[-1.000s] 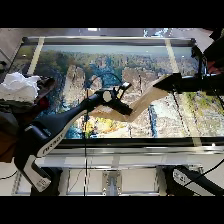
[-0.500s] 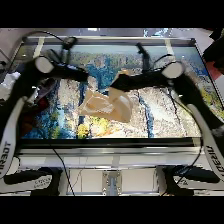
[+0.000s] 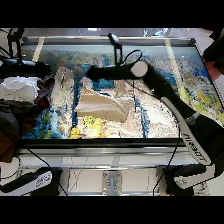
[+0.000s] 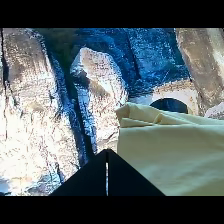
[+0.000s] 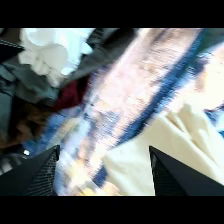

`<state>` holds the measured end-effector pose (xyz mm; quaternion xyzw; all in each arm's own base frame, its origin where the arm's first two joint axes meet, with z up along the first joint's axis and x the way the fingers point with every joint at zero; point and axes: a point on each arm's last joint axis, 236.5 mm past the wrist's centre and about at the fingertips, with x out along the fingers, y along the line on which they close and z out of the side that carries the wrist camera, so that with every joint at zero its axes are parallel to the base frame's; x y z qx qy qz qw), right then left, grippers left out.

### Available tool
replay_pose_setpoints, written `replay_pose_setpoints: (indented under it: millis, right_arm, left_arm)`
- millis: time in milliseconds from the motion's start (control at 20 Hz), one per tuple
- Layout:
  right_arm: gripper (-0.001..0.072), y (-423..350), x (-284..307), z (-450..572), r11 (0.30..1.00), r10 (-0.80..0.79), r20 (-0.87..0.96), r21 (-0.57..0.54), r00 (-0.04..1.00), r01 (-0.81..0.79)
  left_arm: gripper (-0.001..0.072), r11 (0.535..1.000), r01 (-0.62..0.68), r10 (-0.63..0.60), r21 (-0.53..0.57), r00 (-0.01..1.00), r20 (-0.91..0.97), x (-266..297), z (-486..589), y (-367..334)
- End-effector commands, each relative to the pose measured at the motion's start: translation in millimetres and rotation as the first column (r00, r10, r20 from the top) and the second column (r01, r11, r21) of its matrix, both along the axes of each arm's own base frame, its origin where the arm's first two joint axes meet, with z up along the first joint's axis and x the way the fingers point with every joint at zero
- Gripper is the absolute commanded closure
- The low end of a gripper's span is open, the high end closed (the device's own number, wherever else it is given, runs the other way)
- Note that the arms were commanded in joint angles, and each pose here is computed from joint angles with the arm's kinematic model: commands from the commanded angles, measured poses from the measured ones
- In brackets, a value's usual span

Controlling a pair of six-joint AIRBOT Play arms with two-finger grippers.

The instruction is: Fold the shirts.

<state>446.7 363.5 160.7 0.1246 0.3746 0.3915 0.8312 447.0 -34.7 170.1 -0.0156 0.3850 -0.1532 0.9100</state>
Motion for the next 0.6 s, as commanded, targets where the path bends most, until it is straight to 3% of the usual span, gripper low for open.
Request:
replay_pose_setpoints:
  millis: [0,100,200,350,550]
  right_arm:
    - [0.0104,-170,-10,-57,0.866,-0.177,-0.207,-0.497,0.962,0.052]
    - [0.0105,-245,-34,-86,0.816,-0.298,-0.379,-0.578,0.876,0.028]
    - [0.0105,-272,-36,-114,0.855,-0.358,-0.472,-0.512,0.806,0.081]
    - [0.0104,-251,-33,-163,0.942,-0.329,-0.607,-0.261,0.723,0.210]
    - [0.0104,-195,-69,-231,0.945,-0.186,-0.778,0.026,0.600,0.327]
  left_arm:
    - [0.0691,1.000,-0.007,0.007,0.000,1.000,-0.030,-6,-7,6]
    - [0.0691,1.000,-0.007,0.007,-0.001,0.999,-0.035,-7,-9,6]
    - [0.0692,1.000,-0.007,0.007,-0.001,0.999,-0.035,-7,-9,6]
    - [0.0691,1.000,-0.007,0.007,-0.001,0.999,-0.035,-7,-9,6]
    - [0.0691,1.000,-0.007,0.007,-0.002,0.999,-0.035,-7,-8,5]
